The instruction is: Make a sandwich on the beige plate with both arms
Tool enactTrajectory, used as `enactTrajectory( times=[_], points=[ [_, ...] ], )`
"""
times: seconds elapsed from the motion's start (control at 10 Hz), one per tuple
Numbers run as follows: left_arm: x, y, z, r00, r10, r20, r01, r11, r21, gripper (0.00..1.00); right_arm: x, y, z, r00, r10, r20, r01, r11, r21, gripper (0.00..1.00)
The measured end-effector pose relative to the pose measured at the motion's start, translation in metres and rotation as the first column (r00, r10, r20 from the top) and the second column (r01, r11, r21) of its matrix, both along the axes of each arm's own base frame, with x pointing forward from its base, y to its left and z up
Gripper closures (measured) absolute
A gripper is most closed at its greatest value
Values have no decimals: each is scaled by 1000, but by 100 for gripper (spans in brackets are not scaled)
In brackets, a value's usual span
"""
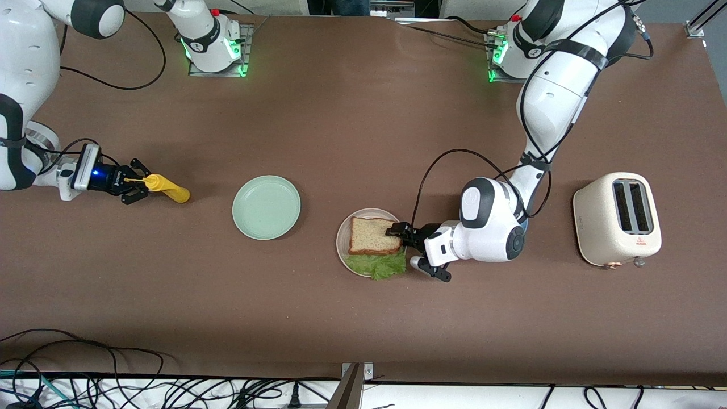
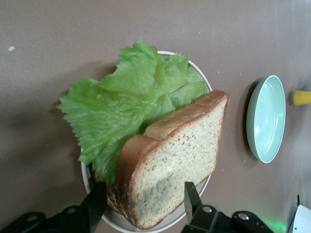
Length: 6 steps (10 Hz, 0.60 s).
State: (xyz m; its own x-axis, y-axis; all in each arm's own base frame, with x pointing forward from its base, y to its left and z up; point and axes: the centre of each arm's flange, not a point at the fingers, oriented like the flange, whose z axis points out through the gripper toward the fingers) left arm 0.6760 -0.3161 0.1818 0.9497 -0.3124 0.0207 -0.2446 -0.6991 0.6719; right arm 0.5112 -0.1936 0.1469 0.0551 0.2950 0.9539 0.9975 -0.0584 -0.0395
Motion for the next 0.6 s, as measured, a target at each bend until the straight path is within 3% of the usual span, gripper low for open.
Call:
enactTrajectory(
  times=[0.4,0.5,0.6],
  points=[
    [-2,-2,-2,1000,-17,9,17,1000,-3,33,1,1,2,1000,3,-3,-3,1000,9,22],
    [-2,-3,-2,1000,-19,10,19,1000,-3,41,1,1,2,1000,2,-11,-2,1000,13,8],
    [-2,-3,-2,1000,-20,11,20,1000,-3,57,3,1,5,999,-4,-40,5,1000,17,0]
  ],
)
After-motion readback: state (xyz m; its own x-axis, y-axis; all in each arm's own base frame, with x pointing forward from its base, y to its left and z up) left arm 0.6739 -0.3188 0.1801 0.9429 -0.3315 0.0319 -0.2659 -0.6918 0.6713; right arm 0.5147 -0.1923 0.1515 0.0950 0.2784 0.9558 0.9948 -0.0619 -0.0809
